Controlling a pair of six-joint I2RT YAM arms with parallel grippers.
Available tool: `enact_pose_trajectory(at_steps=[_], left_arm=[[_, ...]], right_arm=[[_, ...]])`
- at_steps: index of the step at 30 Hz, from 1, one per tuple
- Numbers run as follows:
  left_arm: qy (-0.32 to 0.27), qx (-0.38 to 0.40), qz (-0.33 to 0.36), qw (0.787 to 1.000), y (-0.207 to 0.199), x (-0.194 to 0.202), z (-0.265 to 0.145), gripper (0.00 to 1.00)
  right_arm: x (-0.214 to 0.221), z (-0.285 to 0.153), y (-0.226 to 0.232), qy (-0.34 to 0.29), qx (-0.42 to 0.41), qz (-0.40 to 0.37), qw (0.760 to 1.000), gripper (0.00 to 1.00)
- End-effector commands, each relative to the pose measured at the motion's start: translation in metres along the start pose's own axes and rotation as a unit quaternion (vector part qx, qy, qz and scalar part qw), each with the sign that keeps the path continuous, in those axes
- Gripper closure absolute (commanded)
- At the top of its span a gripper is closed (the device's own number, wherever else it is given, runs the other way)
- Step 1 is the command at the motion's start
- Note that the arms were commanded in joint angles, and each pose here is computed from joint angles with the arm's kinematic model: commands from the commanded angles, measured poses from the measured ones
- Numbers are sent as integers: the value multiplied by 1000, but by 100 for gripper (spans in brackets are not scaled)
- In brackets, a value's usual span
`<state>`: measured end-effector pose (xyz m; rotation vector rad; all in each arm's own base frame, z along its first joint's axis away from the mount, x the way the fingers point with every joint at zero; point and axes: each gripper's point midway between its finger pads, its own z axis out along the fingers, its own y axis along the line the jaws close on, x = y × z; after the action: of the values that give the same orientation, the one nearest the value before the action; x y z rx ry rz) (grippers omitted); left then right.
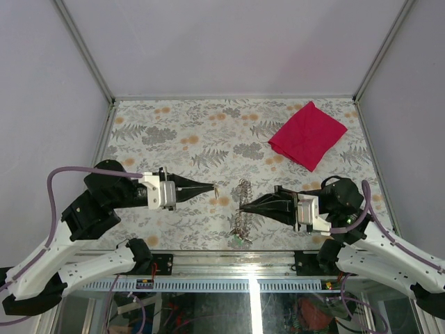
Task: Put the keys on the keyring
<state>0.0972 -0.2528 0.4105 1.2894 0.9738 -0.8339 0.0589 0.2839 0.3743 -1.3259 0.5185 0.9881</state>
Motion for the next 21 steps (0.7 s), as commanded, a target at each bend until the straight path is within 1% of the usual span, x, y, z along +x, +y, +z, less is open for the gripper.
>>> enact_pose_trajectory(at_steps=[1,5,10,15,21], left_arm=[[-40,49,42,997,-12,-24,0,100],[-37,63,42,996,-17,-22,0,100],[-31,65,41,997,-17,-17,2,100],[-30,71,40,996,-19,-15,1,100],[-23,86,40,995,-25,-11,0,100]], right_arm=[[-29,5,-4,-61,-11,-82,995,99],[-28,8,-7,-69,-7,-66,995,100],[-31,15,-18,-76,13,-2,997,100],[-42,22,-24,-92,15,59,994,100],[-47,31,-38,-55,20,155,986,99]])
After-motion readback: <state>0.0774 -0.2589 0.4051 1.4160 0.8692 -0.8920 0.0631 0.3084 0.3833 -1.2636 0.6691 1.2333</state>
